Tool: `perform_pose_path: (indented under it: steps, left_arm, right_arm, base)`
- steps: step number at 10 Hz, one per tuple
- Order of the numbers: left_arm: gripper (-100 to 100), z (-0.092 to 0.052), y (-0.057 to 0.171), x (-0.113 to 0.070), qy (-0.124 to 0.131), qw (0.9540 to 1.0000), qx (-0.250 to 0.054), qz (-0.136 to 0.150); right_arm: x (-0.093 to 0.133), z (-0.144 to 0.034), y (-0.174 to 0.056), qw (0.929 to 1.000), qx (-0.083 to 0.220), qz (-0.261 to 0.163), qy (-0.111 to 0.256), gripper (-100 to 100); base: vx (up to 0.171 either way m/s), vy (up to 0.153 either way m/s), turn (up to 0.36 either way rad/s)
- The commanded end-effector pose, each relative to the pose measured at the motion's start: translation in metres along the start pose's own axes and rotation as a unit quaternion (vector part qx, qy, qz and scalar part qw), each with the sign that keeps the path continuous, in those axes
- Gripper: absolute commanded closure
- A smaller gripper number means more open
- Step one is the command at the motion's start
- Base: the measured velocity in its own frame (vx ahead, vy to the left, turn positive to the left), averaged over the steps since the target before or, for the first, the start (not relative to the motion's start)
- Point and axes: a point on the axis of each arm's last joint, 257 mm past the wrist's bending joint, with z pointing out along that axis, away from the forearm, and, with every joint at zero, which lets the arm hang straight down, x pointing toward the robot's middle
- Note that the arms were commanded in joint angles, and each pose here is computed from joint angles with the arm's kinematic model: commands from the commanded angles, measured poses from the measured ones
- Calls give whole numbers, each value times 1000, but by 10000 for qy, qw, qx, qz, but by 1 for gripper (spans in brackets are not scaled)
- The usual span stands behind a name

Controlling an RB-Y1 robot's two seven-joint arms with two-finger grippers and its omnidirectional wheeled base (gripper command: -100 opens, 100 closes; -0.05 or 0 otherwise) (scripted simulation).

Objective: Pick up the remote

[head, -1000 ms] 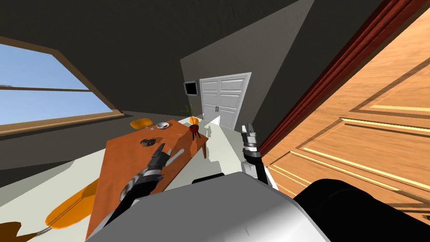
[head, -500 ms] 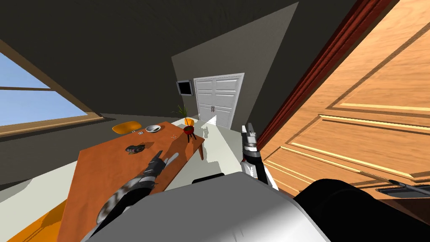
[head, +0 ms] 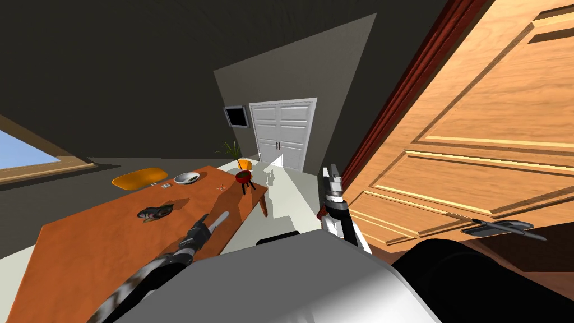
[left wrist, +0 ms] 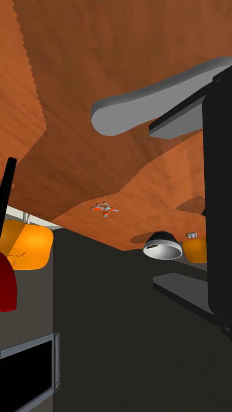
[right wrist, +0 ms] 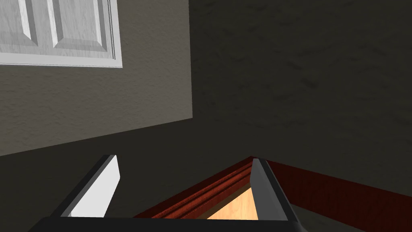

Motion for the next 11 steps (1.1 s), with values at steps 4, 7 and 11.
perform_pose_path:
  steps: [4,7,11]
  left_arm:
    - [-100,-20,70,-62,-568,9919,-1067,-385]
    - [-100,-33,96,-87,-820,9839,-1477,-579]
    - [-100,-64,139,-131,-1311,9623,-2168,-989]
  right_arm:
    - [0,0,0,10000,0,-1,0,0]
    - [0,0,0,10000,0,-1,0,0]
    - [0,0,0,10000,0,-1,0,0]
  base:
    - [43,-17,-144]
    - [51,-14,-112]
    - [51,-12,-132]
